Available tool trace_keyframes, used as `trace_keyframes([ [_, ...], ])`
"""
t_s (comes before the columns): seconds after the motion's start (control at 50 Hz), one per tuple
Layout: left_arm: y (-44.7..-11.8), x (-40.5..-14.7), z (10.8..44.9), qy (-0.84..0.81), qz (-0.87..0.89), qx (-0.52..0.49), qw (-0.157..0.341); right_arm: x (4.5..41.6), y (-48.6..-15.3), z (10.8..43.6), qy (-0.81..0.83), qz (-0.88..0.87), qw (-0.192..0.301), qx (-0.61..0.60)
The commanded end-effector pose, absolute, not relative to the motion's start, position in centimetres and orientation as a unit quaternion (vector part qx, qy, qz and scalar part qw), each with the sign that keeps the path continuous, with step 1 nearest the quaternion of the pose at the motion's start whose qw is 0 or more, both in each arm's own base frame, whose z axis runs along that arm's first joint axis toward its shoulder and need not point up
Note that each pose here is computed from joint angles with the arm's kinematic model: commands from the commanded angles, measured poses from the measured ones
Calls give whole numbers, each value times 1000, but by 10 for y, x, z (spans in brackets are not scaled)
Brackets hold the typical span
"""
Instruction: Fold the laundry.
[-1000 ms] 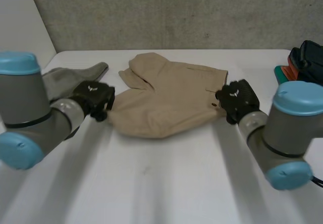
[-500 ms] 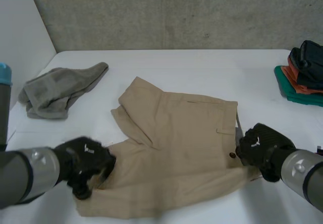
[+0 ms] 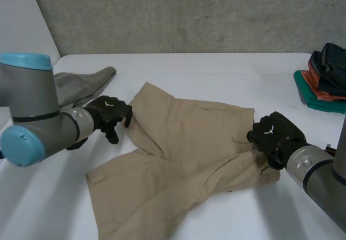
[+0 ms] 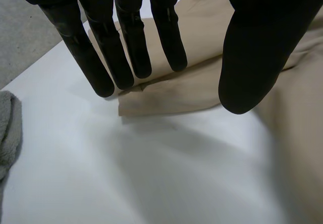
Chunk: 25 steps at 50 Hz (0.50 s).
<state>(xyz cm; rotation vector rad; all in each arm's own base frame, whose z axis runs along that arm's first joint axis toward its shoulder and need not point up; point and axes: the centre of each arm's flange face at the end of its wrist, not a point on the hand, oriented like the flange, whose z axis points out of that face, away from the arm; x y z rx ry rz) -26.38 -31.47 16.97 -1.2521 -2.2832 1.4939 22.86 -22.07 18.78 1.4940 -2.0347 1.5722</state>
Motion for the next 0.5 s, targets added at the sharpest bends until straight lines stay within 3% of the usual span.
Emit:
trace_keyframes([
  [0.02, -342, -272, 144, -746, 502, -433, 58, 229, -220, 183, -684, 526, 82, 499],
  [0.5, -366, -289, 118, -724, 518, -455, 25, 228, -217, 175, -684, 524, 82, 501],
])
